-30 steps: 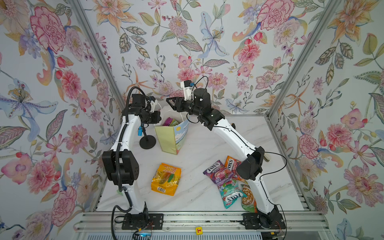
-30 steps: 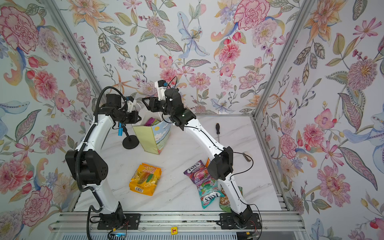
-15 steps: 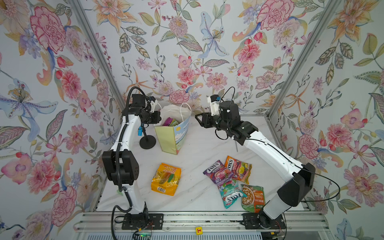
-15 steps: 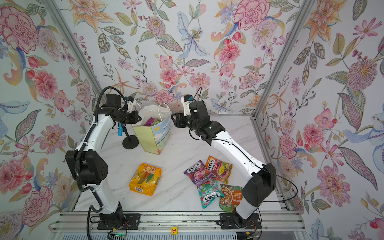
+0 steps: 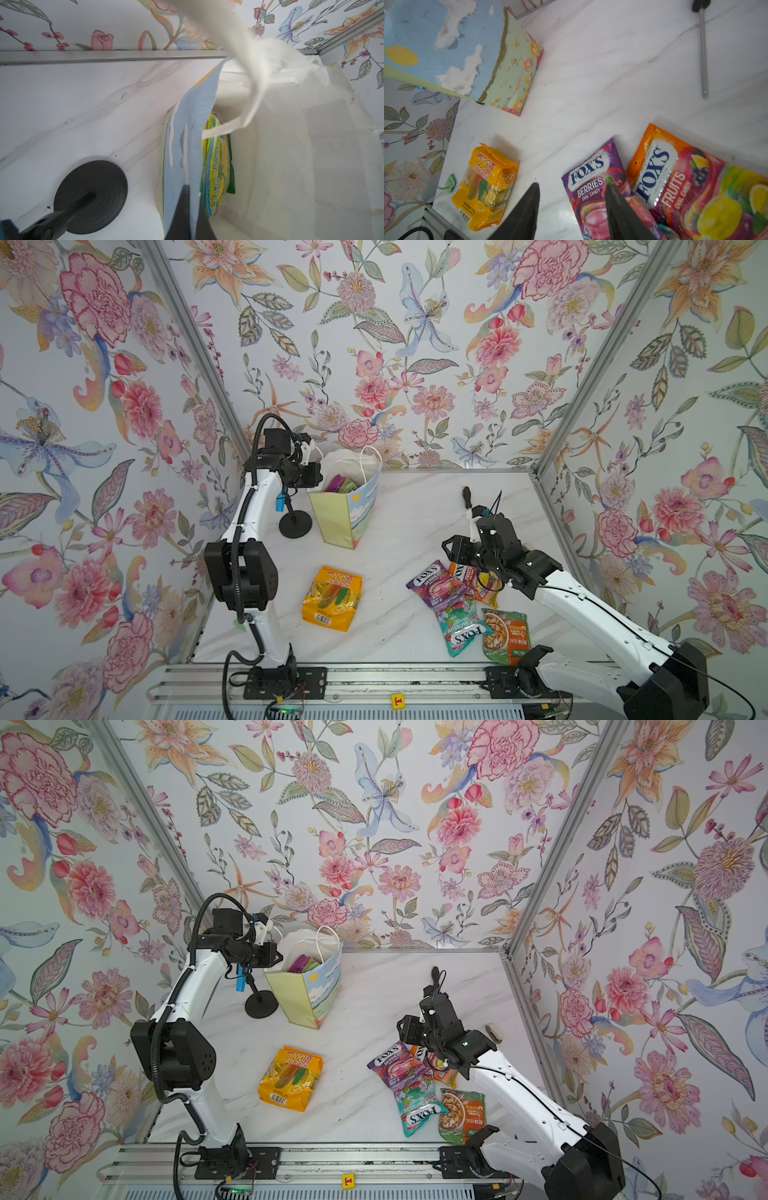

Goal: Place the snacks into the paper bag
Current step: 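Move the right gripper over the candy packets nearer the robot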

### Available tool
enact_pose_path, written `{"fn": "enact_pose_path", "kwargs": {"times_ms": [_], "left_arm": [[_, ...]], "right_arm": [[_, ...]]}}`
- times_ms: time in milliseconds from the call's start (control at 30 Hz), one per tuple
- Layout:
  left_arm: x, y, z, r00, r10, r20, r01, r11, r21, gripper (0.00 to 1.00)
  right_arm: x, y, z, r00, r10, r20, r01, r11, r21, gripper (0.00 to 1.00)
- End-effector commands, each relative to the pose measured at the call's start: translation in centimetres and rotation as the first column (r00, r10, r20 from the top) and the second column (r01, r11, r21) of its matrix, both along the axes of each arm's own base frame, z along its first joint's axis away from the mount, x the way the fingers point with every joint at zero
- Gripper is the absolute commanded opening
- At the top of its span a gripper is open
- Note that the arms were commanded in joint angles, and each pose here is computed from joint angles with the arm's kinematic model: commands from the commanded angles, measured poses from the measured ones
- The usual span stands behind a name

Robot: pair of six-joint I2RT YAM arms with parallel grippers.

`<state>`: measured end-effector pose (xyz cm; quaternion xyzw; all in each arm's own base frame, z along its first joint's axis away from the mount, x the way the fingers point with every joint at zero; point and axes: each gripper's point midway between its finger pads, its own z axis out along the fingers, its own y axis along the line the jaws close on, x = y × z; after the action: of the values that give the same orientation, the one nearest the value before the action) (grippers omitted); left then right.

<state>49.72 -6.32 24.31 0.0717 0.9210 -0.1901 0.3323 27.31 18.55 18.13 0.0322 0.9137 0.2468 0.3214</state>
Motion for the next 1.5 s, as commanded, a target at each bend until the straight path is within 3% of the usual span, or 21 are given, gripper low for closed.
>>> {"fn": "enact_pose_path", "kwargs": {"times_ms": [0, 333, 567, 833, 1067, 1233, 1467], "left_arm": [[-0.4, 0.8, 1.1, 0.999, 0.022, 0.024, -0.022, 1.000, 0.006, 0.02], [-0.4, 0.8, 0.9, 1.000, 0.024, 0.020, -0.024, 1.000, 0.008, 0.02], [-0.4, 0.7, 0.8, 1.000, 0.022, 0.016, -0.022, 1.000, 0.007, 0.02], [-0.4, 0.8, 0.7, 1.000, 0.022, 0.015, -0.022, 1.000, 0.008, 0.02], [-0.4, 0.9, 0.8, 1.000, 0.023, 0.016, -0.023, 1.000, 0.007, 0.02], [-0.4, 0.8, 0.8, 1.000, 0.022, 0.018, -0.022, 1.000, 0.007, 0.02], [-0.4, 0.9, 0.8, 1.000, 0.023, 0.017, -0.023, 1.000, 0.007, 0.02]], "right_arm": [[-2.3, -2.3, -2.6, 0.990, -0.098, -0.097, 0.096, 0.995, -0.022, 0.53], [-9.2, -7.9, -6.8, 0.925, -0.284, -0.251, 0.254, 0.956, -0.147, 0.52], [-13.8, -9.8, -9.4, 0.871, -0.344, -0.351, 0.280, 0.935, -0.219, 0.51], [-16.5, -10.6, -11.8, 0.827, -0.372, -0.422, 0.270, 0.921, -0.282, 0.54], [-17.1, -8.6, -14.6, 0.809, -0.323, -0.491, 0.278, 0.947, -0.164, 0.54], [-15.6, -5.4, -14.8, 0.840, -0.239, -0.487, 0.271, 0.963, -0.005, 0.51], [-14.3, -3.9, -15.0, 0.860, -0.214, -0.463, 0.263, 0.964, 0.042, 0.45]]}}
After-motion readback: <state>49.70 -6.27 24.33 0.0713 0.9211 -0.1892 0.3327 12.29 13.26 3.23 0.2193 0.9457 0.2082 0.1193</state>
